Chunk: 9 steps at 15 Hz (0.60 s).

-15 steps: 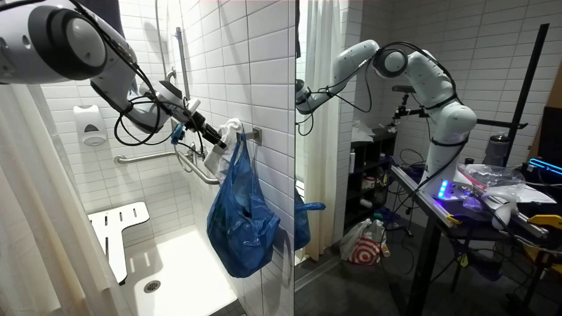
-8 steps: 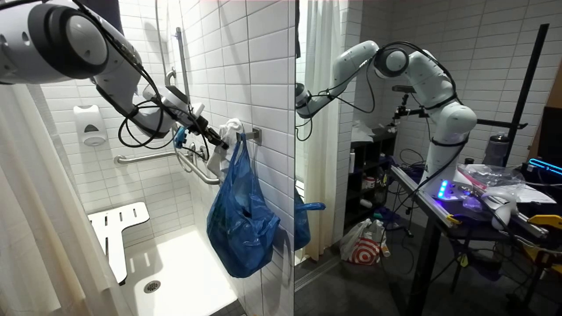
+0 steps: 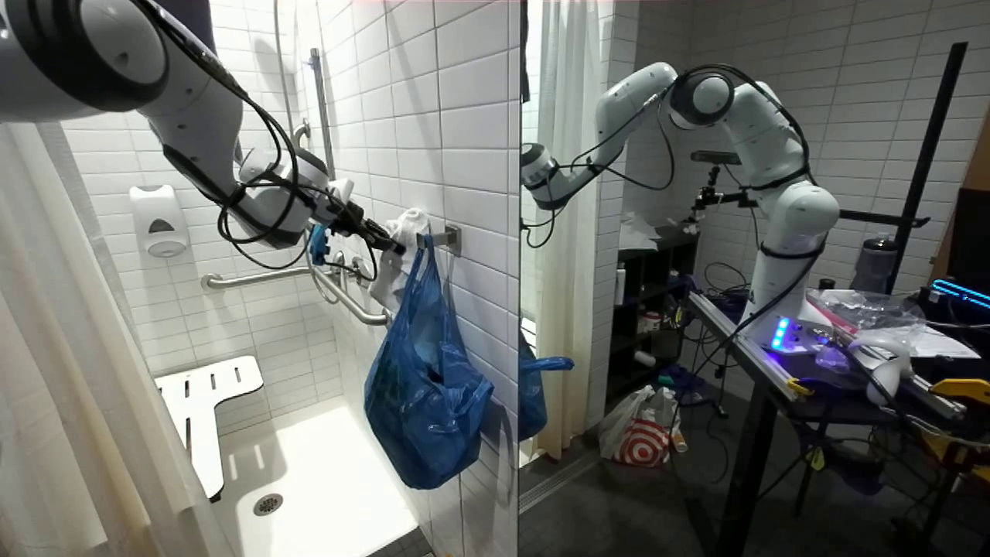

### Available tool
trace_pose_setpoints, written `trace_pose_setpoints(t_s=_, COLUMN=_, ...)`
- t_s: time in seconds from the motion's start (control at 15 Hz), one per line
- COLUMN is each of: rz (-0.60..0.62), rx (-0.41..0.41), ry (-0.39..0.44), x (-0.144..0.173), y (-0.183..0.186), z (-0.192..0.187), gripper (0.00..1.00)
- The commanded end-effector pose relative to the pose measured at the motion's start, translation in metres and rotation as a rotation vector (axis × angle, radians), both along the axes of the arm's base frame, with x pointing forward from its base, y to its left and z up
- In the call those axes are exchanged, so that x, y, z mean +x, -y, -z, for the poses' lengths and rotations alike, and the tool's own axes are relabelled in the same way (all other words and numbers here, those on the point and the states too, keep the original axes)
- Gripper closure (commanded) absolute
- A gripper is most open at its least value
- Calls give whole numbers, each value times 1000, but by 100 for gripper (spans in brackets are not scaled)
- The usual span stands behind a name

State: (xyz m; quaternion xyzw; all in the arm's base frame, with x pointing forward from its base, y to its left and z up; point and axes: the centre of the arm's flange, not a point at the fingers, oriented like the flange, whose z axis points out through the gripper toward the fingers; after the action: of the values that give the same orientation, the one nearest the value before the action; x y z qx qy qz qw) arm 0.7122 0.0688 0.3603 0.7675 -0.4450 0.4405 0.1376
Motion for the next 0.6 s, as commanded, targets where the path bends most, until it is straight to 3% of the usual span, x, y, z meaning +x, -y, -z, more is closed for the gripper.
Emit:
trace_pose_setpoints(t_s=0.0, rz=-36, rx=-53, ry=77, x=-49, y=-3, z=-20, gripper=99)
trace_pose_setpoints(t_s=0.53, rz=-150, rx=-150, ry=199, x=-91, y=-25, z=-33, gripper=99)
